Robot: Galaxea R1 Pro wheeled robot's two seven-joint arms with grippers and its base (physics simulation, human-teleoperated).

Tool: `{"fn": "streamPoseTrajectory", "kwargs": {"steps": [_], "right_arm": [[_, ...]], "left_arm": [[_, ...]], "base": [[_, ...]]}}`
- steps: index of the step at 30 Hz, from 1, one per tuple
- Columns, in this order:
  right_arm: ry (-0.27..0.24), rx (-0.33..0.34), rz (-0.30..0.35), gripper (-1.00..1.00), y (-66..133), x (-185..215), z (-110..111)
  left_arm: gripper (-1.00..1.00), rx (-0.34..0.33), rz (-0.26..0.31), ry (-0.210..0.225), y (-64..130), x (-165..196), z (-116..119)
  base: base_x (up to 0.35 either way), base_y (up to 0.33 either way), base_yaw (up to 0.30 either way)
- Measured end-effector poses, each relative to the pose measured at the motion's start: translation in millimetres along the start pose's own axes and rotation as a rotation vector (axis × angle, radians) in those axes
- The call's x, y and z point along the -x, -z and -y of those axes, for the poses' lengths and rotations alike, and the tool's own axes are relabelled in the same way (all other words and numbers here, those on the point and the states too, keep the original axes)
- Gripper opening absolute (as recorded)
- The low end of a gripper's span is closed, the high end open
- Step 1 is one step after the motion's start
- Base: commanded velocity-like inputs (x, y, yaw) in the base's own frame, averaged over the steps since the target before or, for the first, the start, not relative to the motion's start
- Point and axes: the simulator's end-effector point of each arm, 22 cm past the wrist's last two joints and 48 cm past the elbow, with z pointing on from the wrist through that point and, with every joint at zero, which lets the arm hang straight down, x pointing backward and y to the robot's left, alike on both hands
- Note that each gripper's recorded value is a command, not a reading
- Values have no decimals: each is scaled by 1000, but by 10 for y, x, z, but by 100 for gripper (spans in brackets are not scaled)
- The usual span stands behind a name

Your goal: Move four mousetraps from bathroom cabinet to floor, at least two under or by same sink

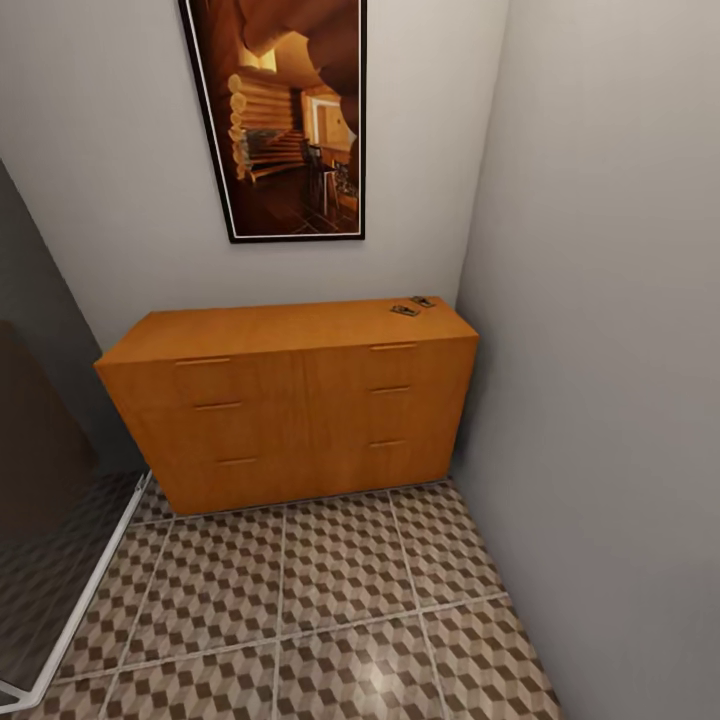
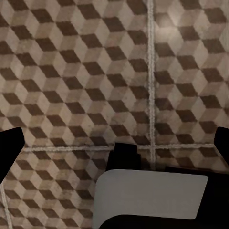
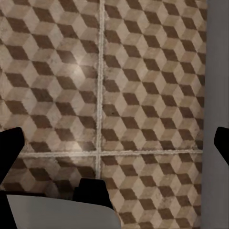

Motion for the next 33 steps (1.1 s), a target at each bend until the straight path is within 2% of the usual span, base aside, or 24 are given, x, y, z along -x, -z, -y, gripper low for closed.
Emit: {"fn": "streamPoseTrajectory", "kwargs": {"steps": [12,15,17,18,21,22,24,26,27,30,33], "right_arm": [[-2,-11,-9,100,-7,-34,60],[-11,-28,10,100,-45,99,140],[-18,-44,47,100,-99,379,191],[-22,-60,88,100,-147,699,247],[-32,-83,144,100,-210,1277,348],[-26,-91,154,100,-232,1572,388],[-17,-95,147,100,-246,1834,419],[-11,-85,139,100,-229,2245,419],[-11,-72,149,100,-181,2574,401],[-10,-52,188,100,-43,3127,400],[-7,-8,248,100,307,3848,378]], "left_arm": [[100,2,10,5,-2,25,-10],[100,30,35,15,-14,127,-142],[100,62,68,19,-16,296,-262],[100,81,100,22,-6,477,-304],[100,98,159,31,34,872,-303],[100,100,199,37,77,1168,-277],[100,99,243,45,141,1518,-246],[100,95,302,56,262,2029,-210],[100,92,329,62,348,2326,-191],[100,85,361,71,509,2791,-152],[100,62,366,71,776,3370,-8]], "base": [[4,0,0],[0,0,0],[0,0,0],[0,0,0],[0,0,0],[0,0,0],[0,0,0],[0,0,0],[0,0,0],[0,0,0],[0,0,0]]}}
